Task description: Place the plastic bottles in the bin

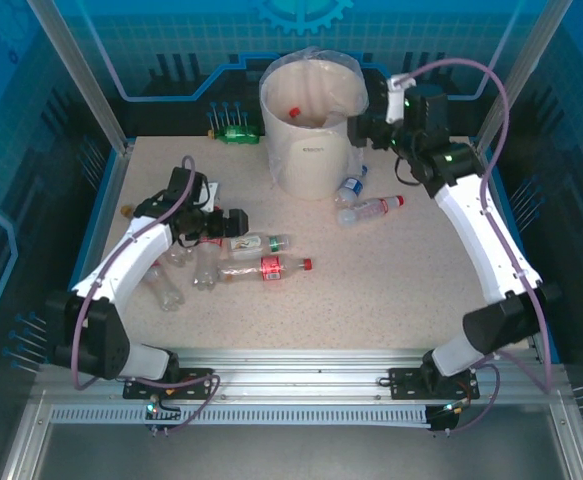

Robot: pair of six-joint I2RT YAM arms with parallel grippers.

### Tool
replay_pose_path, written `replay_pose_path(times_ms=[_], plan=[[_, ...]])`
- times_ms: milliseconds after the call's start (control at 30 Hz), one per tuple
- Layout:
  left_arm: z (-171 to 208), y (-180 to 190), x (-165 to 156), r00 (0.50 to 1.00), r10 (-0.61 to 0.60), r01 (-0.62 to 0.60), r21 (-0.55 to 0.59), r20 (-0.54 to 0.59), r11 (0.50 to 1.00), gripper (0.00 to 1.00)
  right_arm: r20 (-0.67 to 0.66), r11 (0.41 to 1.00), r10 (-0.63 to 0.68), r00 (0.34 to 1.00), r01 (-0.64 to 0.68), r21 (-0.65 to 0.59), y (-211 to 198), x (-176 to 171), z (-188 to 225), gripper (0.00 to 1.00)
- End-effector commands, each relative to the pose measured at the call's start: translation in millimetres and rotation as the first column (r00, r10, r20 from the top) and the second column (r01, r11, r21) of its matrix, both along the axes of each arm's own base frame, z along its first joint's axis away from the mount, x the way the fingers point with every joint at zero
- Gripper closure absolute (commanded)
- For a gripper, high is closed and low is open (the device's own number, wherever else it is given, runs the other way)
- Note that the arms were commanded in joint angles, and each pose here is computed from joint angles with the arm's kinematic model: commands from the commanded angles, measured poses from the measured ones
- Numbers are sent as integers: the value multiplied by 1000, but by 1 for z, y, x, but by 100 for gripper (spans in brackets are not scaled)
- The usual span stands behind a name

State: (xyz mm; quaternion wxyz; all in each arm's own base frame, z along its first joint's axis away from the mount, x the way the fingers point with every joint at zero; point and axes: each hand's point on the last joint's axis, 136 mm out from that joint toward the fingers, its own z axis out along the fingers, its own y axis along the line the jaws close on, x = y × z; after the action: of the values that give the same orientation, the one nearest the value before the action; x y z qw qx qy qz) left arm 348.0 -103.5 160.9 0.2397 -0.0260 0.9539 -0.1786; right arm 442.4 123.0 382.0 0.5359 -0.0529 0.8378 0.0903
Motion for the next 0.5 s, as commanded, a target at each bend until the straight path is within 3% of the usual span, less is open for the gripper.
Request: replay_pose_path(times_ms=[0, 200, 333, 467], plan=[[11, -7, 19, 999, -24, 25, -26, 33, 999, 1, -79, 989, -110, 991, 117, 92, -28, -19, -30, 3], [0, -4, 33, 999, 29, -28, -38, 23, 999, 1, -239, 958, -172, 956, 219, 187, -47, -54, -106, 6], [0, 7, 35, 996, 80, -78, -54, 32, 995, 1, -340, 887, -212, 916, 327, 328, -56, -64, -159, 9], [2, 16, 37, 992, 121, -117, -85, 41, 990, 1, -400, 835, -228, 888, 390, 390, -55, -60, -196, 13]])
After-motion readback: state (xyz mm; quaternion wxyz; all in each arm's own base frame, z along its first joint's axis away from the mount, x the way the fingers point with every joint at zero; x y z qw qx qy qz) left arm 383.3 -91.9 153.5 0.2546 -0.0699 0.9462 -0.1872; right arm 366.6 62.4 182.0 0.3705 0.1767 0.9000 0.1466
